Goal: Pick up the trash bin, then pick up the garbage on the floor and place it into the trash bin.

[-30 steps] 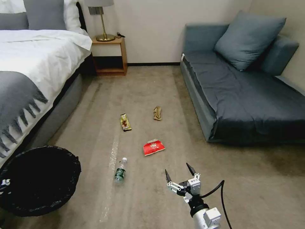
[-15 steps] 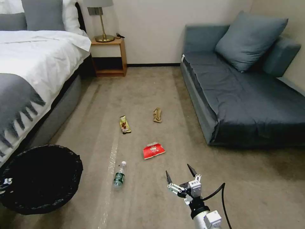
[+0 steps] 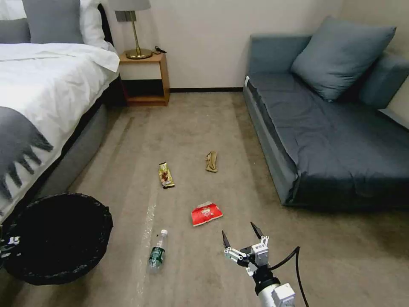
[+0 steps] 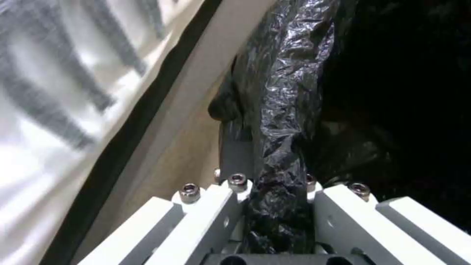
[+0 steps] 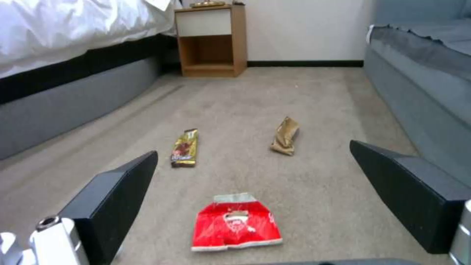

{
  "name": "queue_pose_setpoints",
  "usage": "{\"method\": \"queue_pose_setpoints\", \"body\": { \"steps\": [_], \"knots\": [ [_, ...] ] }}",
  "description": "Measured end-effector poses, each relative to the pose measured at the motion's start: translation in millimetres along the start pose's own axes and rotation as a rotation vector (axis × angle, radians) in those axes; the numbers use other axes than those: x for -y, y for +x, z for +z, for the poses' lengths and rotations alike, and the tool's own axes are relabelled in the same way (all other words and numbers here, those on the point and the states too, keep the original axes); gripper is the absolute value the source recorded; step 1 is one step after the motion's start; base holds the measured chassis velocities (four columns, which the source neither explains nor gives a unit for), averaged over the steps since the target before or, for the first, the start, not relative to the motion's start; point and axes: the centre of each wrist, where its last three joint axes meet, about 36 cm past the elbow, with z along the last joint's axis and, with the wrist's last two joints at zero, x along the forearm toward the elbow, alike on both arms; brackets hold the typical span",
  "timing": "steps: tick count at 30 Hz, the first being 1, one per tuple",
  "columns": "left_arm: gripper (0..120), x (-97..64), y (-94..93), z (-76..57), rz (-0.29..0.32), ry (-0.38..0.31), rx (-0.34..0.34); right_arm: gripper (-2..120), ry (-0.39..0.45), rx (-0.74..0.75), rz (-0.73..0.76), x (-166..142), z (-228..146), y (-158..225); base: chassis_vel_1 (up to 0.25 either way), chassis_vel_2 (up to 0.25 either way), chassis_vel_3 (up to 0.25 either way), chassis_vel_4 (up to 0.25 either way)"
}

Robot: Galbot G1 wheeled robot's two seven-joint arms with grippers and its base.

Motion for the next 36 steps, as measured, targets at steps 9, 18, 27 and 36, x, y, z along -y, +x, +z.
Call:
{"method": "queue_pose_setpoints", "body": {
  "steps": [9, 18, 27, 36],
  "knots": [
    [3, 1.1, -2.5, -0.3, 0.008, 0.005, -0.001, 100, 0.009, -0.017, -0.005, -1.3, 0.2, -1.9, -0.119, 0.119, 0.116, -0.11],
    [3, 0.7, -6.3, -8.7, 0.016, -0.005, 0.0, 100, 0.05, -0.081, -0.092, 12.7, -9.3, -8.1, -0.027, 0.018, 0.026, -0.017],
    [3, -1.4, -8.1, -15.4, 0.013, 0.007, 0.012, 100, 0.073, -0.183, -0.279, 27.4, -27.4, -41.6, 0.0, 0.0, 0.0, 0.0],
    [3, -3.8, -10.7, -15.1, 0.006, 0.039, 0.012, 100, 0.135, -0.358, -0.565, 42.2, -55.0, -112.2, 0.0, 0.0, 0.0, 0.0]
  ]
}}
